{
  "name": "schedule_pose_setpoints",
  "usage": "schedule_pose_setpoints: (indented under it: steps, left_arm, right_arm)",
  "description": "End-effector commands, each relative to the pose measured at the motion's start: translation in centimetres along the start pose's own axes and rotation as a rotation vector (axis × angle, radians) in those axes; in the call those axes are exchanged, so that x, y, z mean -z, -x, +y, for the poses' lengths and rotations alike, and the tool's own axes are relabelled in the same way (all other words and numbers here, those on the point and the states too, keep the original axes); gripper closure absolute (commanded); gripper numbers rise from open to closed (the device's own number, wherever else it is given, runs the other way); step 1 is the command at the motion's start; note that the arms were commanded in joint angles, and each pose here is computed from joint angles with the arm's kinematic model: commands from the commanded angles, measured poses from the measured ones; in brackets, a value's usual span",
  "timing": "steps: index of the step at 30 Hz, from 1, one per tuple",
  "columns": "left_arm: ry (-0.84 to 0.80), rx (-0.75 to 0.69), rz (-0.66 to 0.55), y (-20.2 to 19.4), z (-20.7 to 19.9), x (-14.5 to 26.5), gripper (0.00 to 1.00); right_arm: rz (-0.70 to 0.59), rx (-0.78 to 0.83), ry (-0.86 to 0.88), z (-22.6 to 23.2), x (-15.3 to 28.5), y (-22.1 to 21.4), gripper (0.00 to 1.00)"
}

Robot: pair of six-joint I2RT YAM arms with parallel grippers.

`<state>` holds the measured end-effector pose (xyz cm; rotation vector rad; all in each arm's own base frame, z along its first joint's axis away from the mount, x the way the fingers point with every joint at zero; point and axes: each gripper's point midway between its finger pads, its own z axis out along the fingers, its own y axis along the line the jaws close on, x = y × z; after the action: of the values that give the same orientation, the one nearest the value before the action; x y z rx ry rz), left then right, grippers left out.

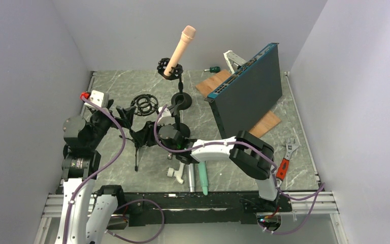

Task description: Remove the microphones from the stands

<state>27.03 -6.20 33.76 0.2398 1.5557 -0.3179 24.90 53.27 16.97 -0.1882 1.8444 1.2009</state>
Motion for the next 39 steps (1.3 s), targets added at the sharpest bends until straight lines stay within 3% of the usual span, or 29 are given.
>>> schedule_pose_setpoints:
  steps: [1,17,19,25,32,39]
  left_arm:
    - [0.017,0.006,-0.018,0.4,0.2,0.1,0.08]
    - [0.042,0.014,-0.006,0.0,0.6,0.0,0.07]
    - [0.048,0.018,-0.003,-0.2,0.8,0.0,0.07]
    - [0.076,0.030,0.008,-0.6,1.3,-0.2,0.05]
    - [0.103,0.054,0.026,-1.4,2.0,-0.7,0.04]
    - [0.123,0.065,0.036,-1.7,2.4,-0.8,0.04]
  right_arm:
    - [-0.051,0.028,-0.001,0.2,-0.7,1.2,0.59]
    - [-0.069,0.069,0.049,0.8,-1.0,0.7,0.64]
    - [-0.078,0.083,0.058,0.8,-1.0,0.7,0.68]
    - [-0.077,0.152,0.058,0.4,-1.4,-0.1,0.99]
    - [-0.098,0.313,-0.002,-0.8,-1.1,-1.0,1.00]
    - [-0.109,0.656,-0.100,-2.1,-0.8,-1.9,1.00]
